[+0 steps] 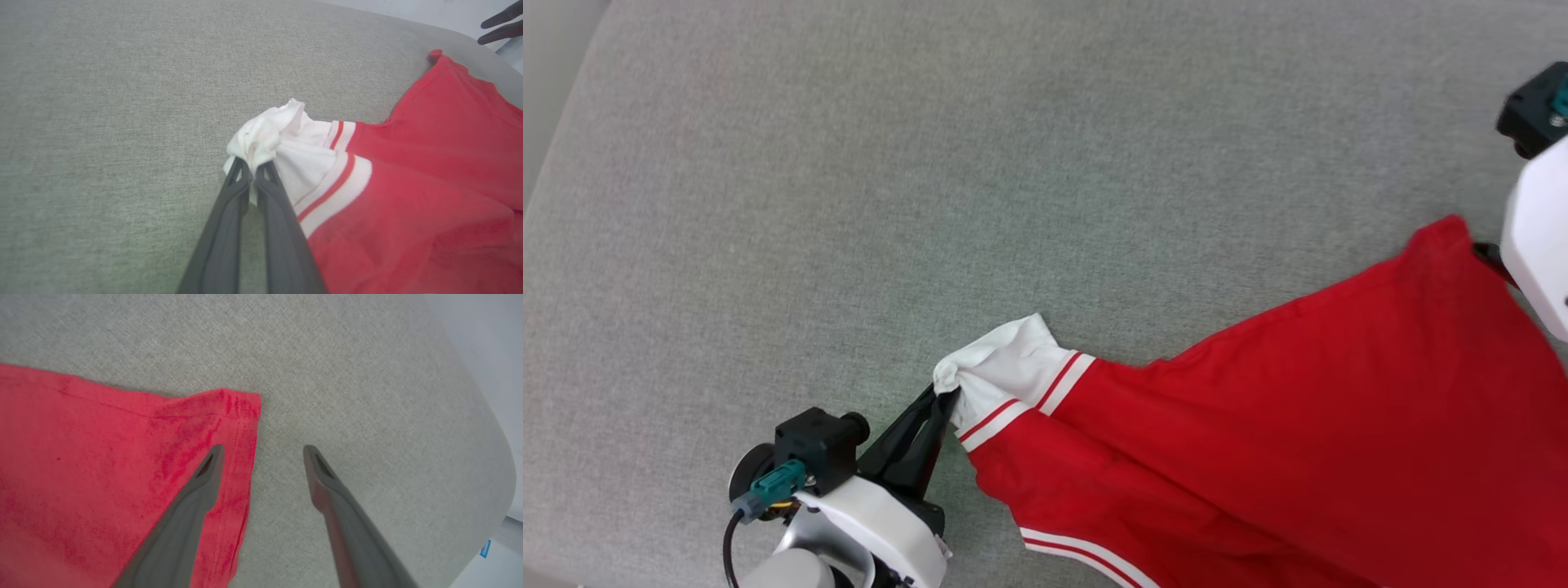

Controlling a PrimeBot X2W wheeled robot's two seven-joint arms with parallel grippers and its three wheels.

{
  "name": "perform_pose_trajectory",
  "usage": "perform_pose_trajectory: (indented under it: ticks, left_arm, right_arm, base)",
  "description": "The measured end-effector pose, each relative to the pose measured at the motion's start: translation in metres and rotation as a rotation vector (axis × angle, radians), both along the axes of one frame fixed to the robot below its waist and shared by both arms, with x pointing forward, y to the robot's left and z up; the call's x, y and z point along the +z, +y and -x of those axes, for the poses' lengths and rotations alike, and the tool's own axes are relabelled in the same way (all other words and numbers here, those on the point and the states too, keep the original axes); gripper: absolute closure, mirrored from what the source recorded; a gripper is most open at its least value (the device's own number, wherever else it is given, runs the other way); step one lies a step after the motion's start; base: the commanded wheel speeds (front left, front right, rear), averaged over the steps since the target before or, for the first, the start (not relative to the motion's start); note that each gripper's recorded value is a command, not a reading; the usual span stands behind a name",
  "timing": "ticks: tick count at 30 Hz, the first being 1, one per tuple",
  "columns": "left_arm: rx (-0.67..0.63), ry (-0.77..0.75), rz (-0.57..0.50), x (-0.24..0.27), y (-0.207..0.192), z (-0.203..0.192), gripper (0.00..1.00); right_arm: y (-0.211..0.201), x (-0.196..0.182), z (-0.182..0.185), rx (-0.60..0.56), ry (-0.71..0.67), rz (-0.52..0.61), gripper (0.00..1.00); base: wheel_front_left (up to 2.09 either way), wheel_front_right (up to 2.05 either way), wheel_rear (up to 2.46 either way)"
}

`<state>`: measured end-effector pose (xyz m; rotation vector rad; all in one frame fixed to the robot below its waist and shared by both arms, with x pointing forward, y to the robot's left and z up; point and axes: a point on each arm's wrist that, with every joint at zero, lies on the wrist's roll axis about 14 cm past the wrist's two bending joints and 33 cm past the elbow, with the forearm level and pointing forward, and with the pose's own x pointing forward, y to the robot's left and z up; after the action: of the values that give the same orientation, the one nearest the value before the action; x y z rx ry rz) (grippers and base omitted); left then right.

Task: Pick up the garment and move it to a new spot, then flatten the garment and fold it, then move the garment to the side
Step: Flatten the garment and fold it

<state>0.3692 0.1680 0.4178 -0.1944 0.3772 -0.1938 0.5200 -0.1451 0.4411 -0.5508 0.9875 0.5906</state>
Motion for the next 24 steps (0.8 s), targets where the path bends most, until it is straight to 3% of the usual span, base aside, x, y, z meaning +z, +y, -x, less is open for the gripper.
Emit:
perform_pose_trajectory:
  ticks: [5, 13, 14, 15, 20, 24]
  left_arm:
    - [0.005, 0.012, 0.0, -0.007, 0.0, -0.006, 1.0]
    - [0.022, 0.028, -0.007, -0.015, 0.003, -0.01, 1.0]
    - [0.021, 0.025, -0.006, -0.015, 0.003, -0.011, 1.0]
    - [0.019, 0.022, -0.006, -0.014, 0.002, -0.012, 1.0]
    - [0.007, 0.0, -0.011, -0.008, 0.001, -0.013, 1.0]
    - [-0.01, -0.072, -0.011, 0.013, -0.002, -0.017, 1.0]
  right_arm:
    - [0.012, -0.039, -0.016, 0.011, 0.062, 0.038, 0.0]
    - [0.018, -0.086, -0.009, 0.029, 0.171, 0.037, 0.0]
    - [0.018, -0.087, -0.009, 0.028, 0.173, 0.033, 0.6]
    - [0.017, -0.087, -0.009, 0.03, 0.168, 0.03, 1.0]
    - [0.027, -0.075, -0.006, 0.035, 0.126, -0.044, 1.0]
    - [0.035, -0.041, -0.017, 0.009, 0.0, -0.182, 1.0]
  base:
    - [0.0, 0.0, 0.0]
    - [0.0, 0.0, 0.0]
    - [0.0, 0.0, 0.0]
    - [0.0, 0.0, 0.0]
    - [0.0, 0.0, 0.0]
    - [0.0, 0.0, 0.0]
